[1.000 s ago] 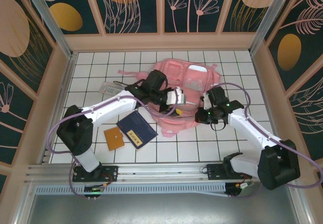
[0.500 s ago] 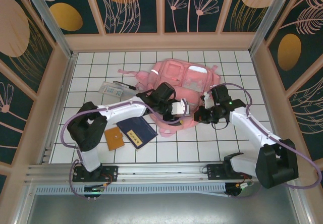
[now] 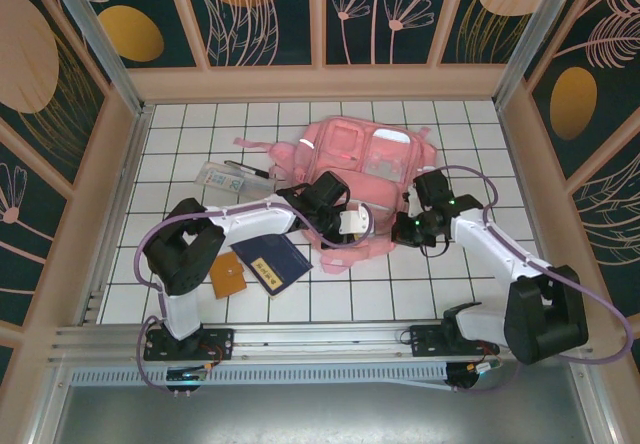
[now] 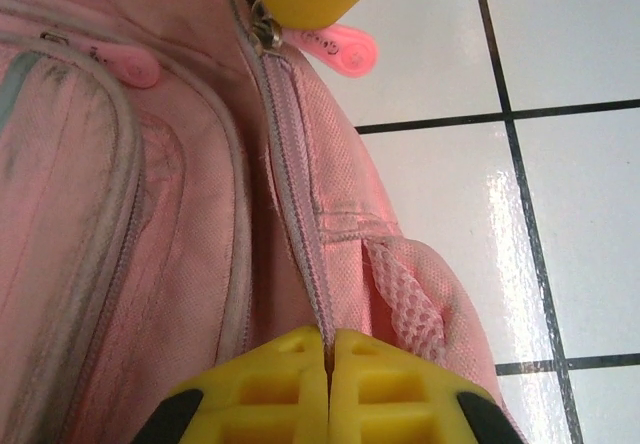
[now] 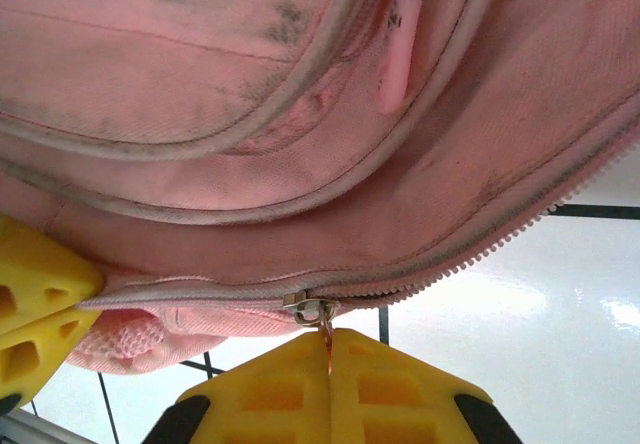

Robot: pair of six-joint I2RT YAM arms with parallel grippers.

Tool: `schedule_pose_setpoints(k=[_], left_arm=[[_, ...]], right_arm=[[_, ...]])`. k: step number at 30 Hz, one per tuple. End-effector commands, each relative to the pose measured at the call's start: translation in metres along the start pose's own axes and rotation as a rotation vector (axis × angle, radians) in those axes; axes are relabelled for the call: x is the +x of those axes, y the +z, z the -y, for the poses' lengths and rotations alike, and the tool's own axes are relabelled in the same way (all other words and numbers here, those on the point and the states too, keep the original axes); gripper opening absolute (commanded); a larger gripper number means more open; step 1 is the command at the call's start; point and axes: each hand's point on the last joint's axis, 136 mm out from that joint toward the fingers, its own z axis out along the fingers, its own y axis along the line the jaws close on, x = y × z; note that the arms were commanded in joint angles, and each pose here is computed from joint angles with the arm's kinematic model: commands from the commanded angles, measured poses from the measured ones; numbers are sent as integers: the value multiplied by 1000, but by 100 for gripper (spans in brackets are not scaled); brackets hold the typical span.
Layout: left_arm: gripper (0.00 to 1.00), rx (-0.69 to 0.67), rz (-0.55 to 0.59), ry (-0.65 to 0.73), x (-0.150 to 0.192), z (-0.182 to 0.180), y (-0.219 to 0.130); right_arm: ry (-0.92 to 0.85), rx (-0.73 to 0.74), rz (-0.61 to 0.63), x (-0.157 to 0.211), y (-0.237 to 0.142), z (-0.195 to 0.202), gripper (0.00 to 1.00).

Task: Pack books, pencil case, and school supplies into a backpack

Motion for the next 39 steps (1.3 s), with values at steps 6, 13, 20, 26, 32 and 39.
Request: schedule_pose_setpoints(k=[6,13,20,26,32,39], left_arm=[[0,63,-14,132,14,27,-14],[0,34,65,148,5,33,-37],[0,12,186,105,-30,20,-57],[0,17,208,82,-27,10,-63],[0,29,203,77,-22,7,-63],[0,59,230,48,-15,3,-65]], right_arm=[[74,259,82,-11,-6,42,0],[125,295,131,-21,-5,50,0],[-99,-176,47,10,-17,-30,39],[-125,-251,66,16,-24,-45,50],[-162,-216,58,15,-10,-42,53],[-293,-324,119,4,0,-60,45]])
